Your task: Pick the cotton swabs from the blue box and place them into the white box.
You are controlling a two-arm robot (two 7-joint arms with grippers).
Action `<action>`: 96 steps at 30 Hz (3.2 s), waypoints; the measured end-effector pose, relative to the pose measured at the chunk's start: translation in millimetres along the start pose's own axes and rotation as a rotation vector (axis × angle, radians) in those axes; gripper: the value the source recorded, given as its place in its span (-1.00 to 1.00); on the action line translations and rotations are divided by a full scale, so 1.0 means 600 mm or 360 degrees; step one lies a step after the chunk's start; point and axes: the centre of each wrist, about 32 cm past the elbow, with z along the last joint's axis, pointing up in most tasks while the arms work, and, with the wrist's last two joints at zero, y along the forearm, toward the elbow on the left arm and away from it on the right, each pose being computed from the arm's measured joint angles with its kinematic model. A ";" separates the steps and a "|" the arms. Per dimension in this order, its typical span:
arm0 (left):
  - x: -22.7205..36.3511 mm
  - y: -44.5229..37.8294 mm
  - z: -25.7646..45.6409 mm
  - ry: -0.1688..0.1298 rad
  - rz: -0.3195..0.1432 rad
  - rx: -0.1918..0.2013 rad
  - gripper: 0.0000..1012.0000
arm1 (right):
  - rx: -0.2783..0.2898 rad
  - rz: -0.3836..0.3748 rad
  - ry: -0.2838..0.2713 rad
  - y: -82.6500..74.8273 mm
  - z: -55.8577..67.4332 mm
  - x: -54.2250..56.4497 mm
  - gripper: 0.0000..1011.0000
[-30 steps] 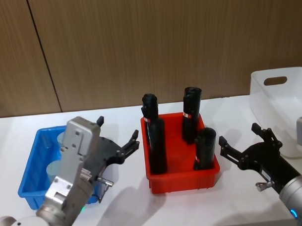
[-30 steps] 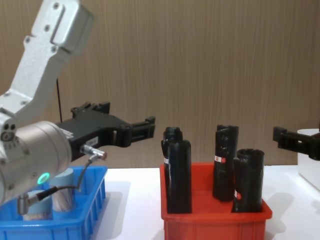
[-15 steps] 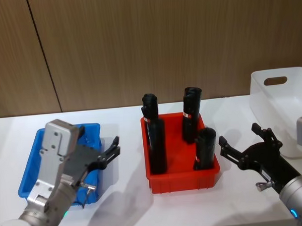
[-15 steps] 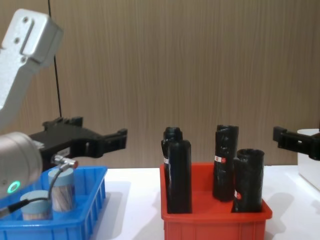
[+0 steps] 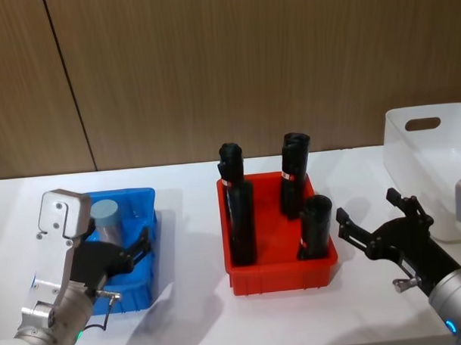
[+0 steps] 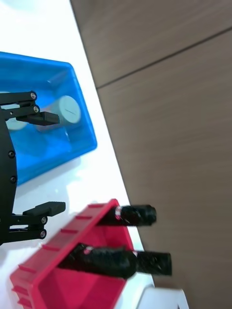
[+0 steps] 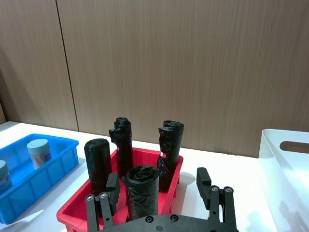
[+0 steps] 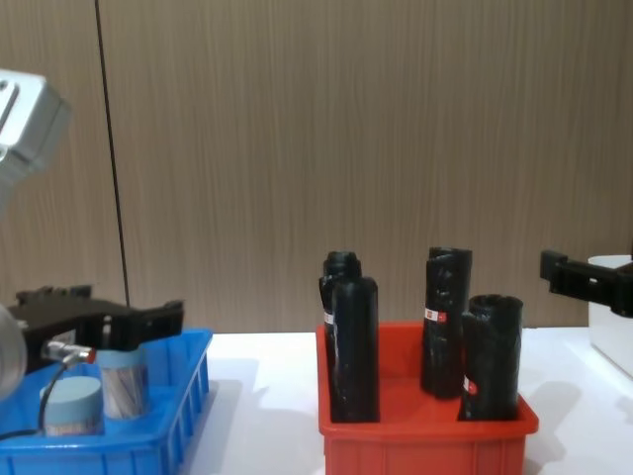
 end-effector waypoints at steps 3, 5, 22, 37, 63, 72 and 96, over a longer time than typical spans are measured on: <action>0.0033 0.002 -0.002 0.0032 0.0057 0.0061 0.98 | 0.0000 0.0000 0.0000 0.000 0.000 0.000 0.98; 0.0052 0.003 -0.003 0.0050 0.0089 0.0096 0.98 | 0.0000 0.0000 0.0000 0.000 0.000 0.000 0.98; 0.0174 -0.004 -0.023 0.0163 0.0257 0.0323 0.98 | 0.0000 0.0000 0.0000 0.000 0.000 0.000 0.98; 0.0291 -0.031 -0.038 0.0191 0.0302 0.0417 0.98 | 0.0000 0.0000 0.0000 0.000 0.000 0.000 0.98; 0.0522 -0.094 -0.044 0.0194 0.0261 0.0464 0.98 | 0.0000 0.0000 0.0000 0.000 0.000 0.000 0.98; 0.0583 -0.106 -0.049 0.0215 0.0245 0.0475 0.60 | 0.0000 0.0000 0.0000 0.000 0.000 0.000 0.98; 0.0544 -0.094 -0.021 0.0126 0.0184 0.0292 0.30 | 0.0000 0.0000 0.0000 0.000 0.000 0.000 0.98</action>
